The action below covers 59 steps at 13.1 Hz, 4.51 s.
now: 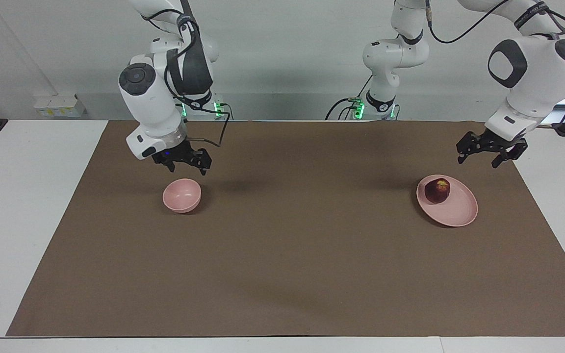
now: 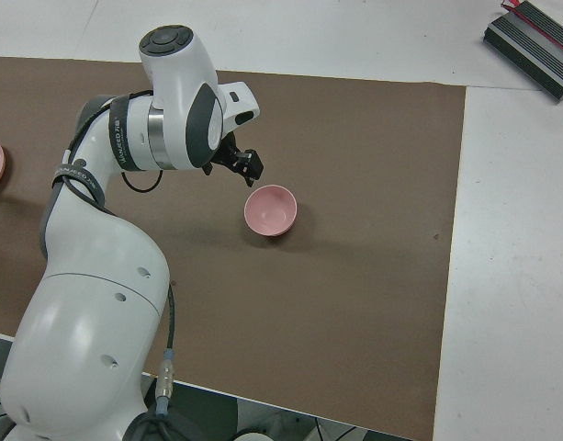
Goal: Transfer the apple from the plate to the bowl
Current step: 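Reach the left gripper down to the apple on the pink plate, then lift the apple with the left gripper toward the right gripper, then close the right gripper on the apple held by the left gripper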
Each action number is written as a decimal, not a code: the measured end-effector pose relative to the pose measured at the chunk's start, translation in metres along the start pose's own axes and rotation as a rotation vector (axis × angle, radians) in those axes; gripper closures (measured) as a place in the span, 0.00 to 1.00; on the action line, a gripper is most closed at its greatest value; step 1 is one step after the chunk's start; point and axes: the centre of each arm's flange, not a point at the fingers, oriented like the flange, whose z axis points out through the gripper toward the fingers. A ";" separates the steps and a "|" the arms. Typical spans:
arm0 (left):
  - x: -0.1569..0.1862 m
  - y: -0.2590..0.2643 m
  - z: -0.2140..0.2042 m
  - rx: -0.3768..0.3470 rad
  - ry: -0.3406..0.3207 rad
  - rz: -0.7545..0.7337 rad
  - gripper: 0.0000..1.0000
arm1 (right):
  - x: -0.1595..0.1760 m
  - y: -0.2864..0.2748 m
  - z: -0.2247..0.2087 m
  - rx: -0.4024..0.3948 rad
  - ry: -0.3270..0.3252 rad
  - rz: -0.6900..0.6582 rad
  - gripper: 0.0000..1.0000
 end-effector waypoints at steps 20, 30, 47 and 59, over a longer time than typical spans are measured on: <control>-0.015 0.017 0.151 0.014 0.040 -0.056 0.34 | -0.027 -0.158 0.113 0.351 -0.260 0.721 0.00; 0.018 0.105 0.084 -0.253 0.059 -0.156 0.38 | -0.032 -0.185 0.090 0.535 -0.398 0.826 0.00; 0.030 0.320 0.064 -0.475 0.163 -0.399 0.38 | -0.070 -0.247 0.085 0.669 -0.392 1.013 0.00; 0.029 0.327 0.064 -0.512 0.152 -0.434 0.38 | -0.064 -0.240 0.087 0.665 -0.393 1.028 0.30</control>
